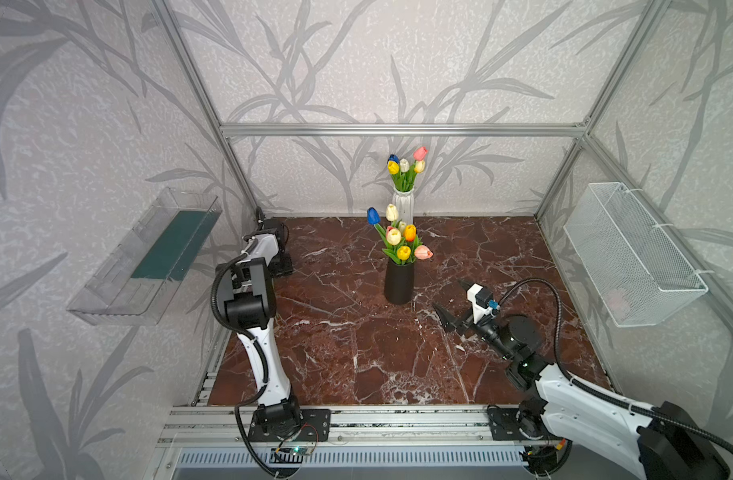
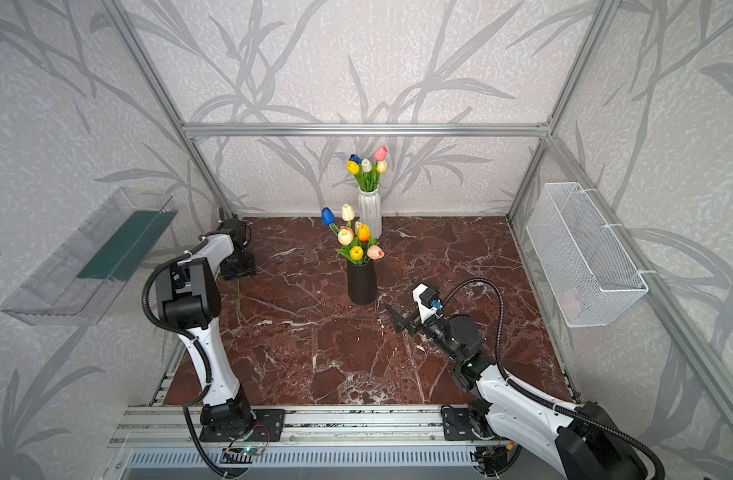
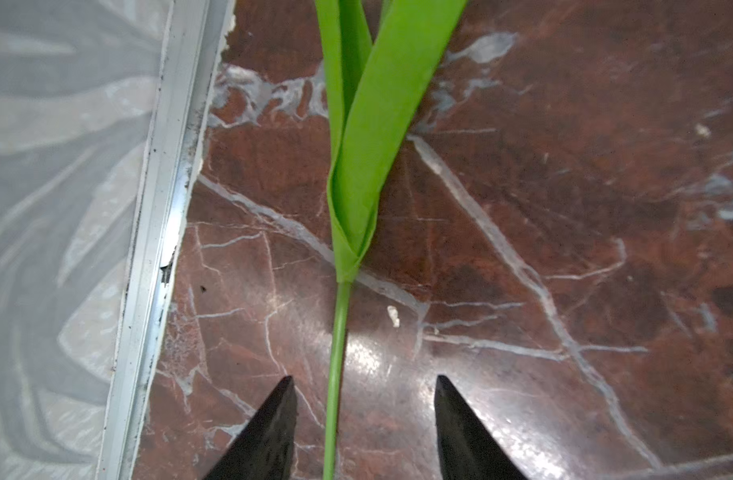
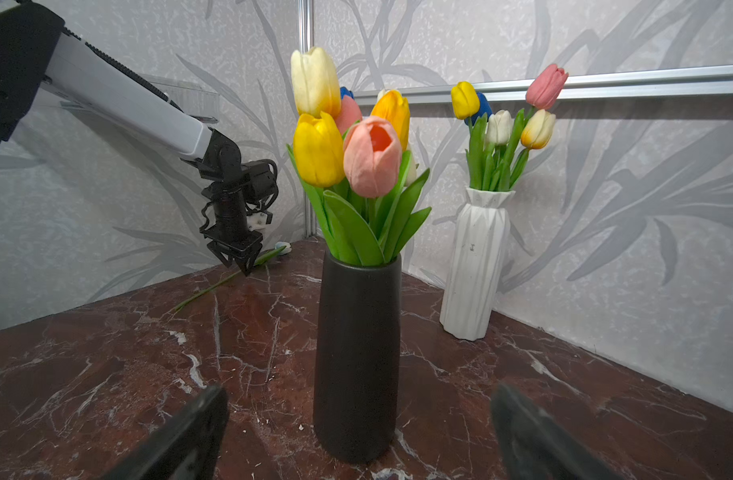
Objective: Arrange the flowers into the vase
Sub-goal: 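Grasp the yellow tulip stem with the left gripper and lift it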
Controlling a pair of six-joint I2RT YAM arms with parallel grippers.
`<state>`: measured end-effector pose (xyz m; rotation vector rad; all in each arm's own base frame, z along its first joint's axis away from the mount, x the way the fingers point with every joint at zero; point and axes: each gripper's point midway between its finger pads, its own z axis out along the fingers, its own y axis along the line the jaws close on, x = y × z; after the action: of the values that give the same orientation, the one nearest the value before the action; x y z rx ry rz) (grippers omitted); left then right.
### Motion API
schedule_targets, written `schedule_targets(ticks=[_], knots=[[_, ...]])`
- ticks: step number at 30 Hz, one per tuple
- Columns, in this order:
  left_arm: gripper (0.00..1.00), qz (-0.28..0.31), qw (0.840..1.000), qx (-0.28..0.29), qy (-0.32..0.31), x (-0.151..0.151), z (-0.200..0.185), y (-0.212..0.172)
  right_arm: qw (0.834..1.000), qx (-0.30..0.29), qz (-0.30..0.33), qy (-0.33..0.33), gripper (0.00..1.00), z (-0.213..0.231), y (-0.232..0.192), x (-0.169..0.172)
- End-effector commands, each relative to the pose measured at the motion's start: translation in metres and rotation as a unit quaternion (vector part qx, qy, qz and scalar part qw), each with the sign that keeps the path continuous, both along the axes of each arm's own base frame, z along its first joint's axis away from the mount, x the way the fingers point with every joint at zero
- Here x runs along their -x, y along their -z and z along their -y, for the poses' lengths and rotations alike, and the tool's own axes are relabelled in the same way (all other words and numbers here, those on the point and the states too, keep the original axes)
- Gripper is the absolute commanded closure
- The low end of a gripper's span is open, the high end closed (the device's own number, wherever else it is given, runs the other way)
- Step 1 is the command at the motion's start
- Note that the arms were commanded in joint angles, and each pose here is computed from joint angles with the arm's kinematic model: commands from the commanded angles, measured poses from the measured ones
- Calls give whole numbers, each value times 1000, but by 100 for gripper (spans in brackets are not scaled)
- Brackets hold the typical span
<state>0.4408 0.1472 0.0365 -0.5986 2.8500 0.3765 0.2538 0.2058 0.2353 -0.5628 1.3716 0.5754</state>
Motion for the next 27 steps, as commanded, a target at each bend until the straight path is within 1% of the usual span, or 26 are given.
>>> schedule_targets(ticks=[1,3,5,7,8,10,13,15,17,18,20,22,23,25,27], knots=[[47,-31,999,26,11,6,-6,5,1000,-2,13,8,1,3,-3,1],[50,-40,998,43,17,6,-6,11,1000,-3,14,8,1,4,-4,1],[50,-45,997,52,22,6,-6,18,1000,-4,13,9,1,4,-3,1],[54,-48,996,65,25,8,-5,25,1000,-5,16,12,1,6,-5,1],[60,-49,996,72,26,8,-5,28,1000,-5,16,12,1,6,-5,2],[62,-56,995,77,25,10,-4,33,1000,-7,19,13,1,7,-6,2],[78,-61,994,90,31,12,1,39,1000,-11,21,14,1,8,-7,3],[92,-61,993,93,31,12,2,39,1000,-13,22,15,1,8,-8,3],[98,-51,994,92,27,11,4,33,999,-15,24,15,1,9,-8,4],[100,-41,995,90,26,9,5,29,999,-16,24,17,1,9,-9,4],[100,-18,997,78,14,7,2,14,999,-16,25,18,1,10,-9,4],[100,20,996,81,11,4,7,-5,999,-16,24,18,1,10,-8,4],[100,51,995,88,11,-1,12,-18,999,-14,23,19,1,10,-7,3],[100,113,987,110,17,-8,27,-44,999,-15,21,25,1,11,-7,1],[100,188,973,132,34,-17,50,-74,999,-19,14,41,1,15,-8,-4]])
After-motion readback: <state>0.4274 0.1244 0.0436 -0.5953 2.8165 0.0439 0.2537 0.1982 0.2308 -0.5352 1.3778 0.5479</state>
